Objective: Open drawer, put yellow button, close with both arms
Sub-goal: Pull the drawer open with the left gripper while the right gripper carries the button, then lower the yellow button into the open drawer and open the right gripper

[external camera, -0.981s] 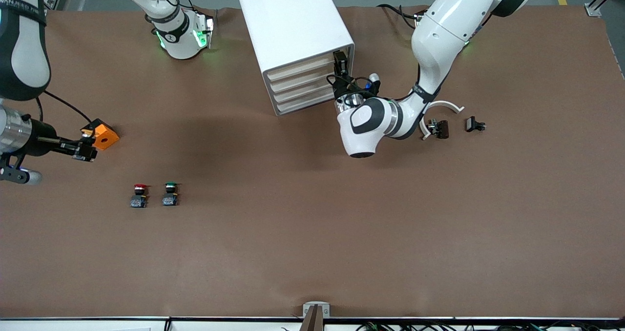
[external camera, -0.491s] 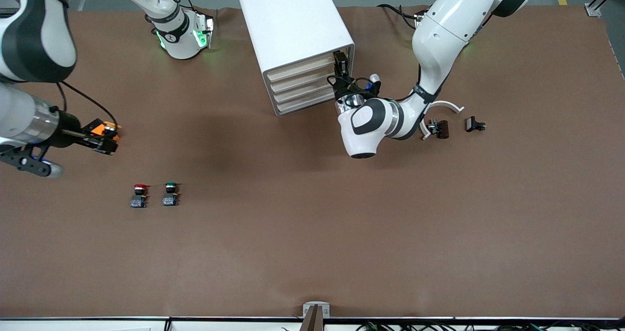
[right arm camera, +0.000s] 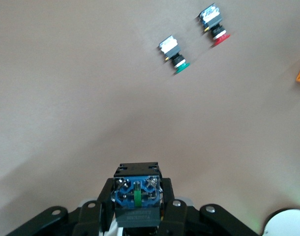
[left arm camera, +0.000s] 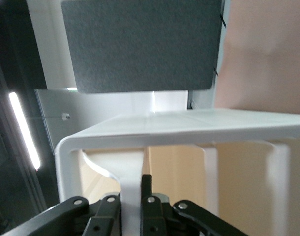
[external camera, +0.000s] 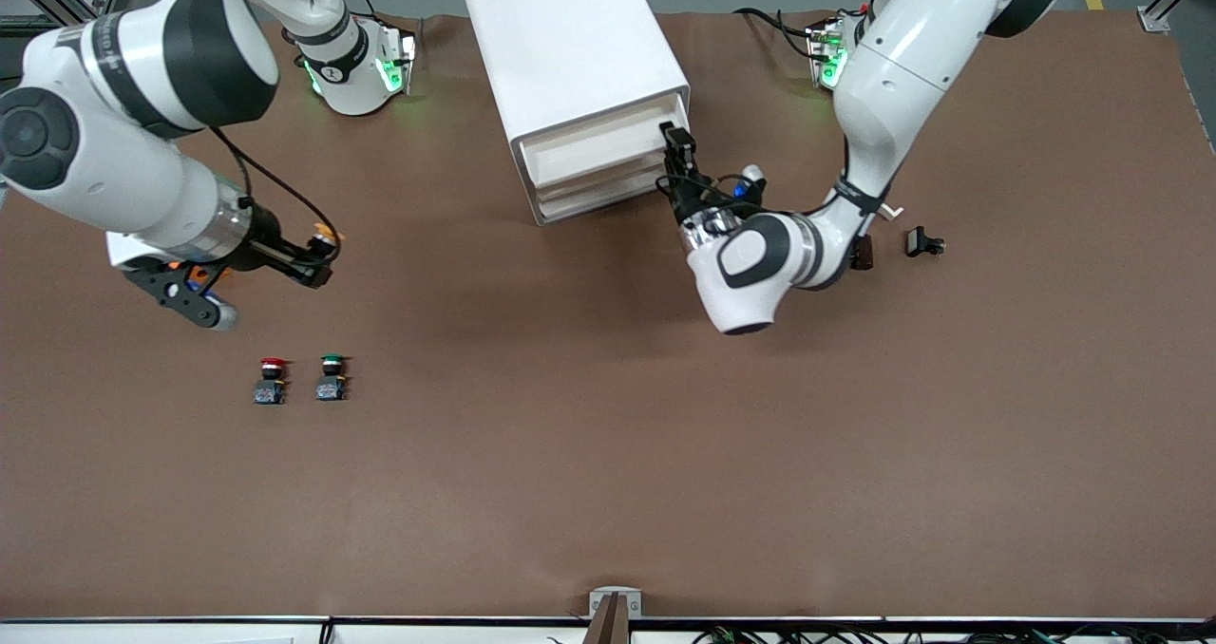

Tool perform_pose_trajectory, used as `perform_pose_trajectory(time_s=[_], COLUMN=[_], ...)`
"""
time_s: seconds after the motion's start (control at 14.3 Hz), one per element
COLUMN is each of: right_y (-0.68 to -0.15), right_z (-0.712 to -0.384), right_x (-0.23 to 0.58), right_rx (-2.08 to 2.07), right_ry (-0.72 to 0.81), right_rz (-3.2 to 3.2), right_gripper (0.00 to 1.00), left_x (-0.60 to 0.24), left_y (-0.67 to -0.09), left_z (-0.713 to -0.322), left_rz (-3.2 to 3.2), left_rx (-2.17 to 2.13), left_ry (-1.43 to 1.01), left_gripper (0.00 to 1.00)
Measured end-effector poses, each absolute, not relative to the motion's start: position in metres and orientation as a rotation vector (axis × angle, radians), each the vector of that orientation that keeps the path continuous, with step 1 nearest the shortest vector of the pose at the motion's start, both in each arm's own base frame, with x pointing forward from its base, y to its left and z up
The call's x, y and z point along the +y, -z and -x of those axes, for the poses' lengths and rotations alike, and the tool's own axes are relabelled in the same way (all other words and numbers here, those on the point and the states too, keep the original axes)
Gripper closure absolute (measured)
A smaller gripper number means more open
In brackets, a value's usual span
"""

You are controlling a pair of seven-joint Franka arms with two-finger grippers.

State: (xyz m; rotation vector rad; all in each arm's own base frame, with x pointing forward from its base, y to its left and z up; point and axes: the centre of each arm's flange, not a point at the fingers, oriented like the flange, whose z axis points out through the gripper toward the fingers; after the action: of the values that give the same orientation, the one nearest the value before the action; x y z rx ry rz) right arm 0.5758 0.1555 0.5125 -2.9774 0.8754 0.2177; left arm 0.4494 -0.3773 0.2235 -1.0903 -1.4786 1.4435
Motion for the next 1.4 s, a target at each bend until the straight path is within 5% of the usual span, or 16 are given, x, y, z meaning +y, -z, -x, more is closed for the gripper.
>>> perform_pose_trajectory(time_s=[0.7,1.26,1.4], right_y=[-0.533,-0.510,-0.501], right_z=[-0.540,-0.491,-0.478], right_x=[0.271,0.382,0.404], right_rx=[1.163,1.365,1.406], right_ry=[-0.150,-0.139,-0.141], right_rz=[2.859,2.772,2.758], right_gripper=[0.59,0.59,0.59], left_x=[-0.348,-0.350,-0.349], left_y=[-0.229,-0.240,-0.247], left_z=[-0.505,-0.521,-0.528], left_rz=[1.097,1.230,1.320], left_rx=[-1.616,-1.642,-1.633], left_ry=[-1.514,-1.567,-1.592], left_gripper=[0.86,0.08,0.00])
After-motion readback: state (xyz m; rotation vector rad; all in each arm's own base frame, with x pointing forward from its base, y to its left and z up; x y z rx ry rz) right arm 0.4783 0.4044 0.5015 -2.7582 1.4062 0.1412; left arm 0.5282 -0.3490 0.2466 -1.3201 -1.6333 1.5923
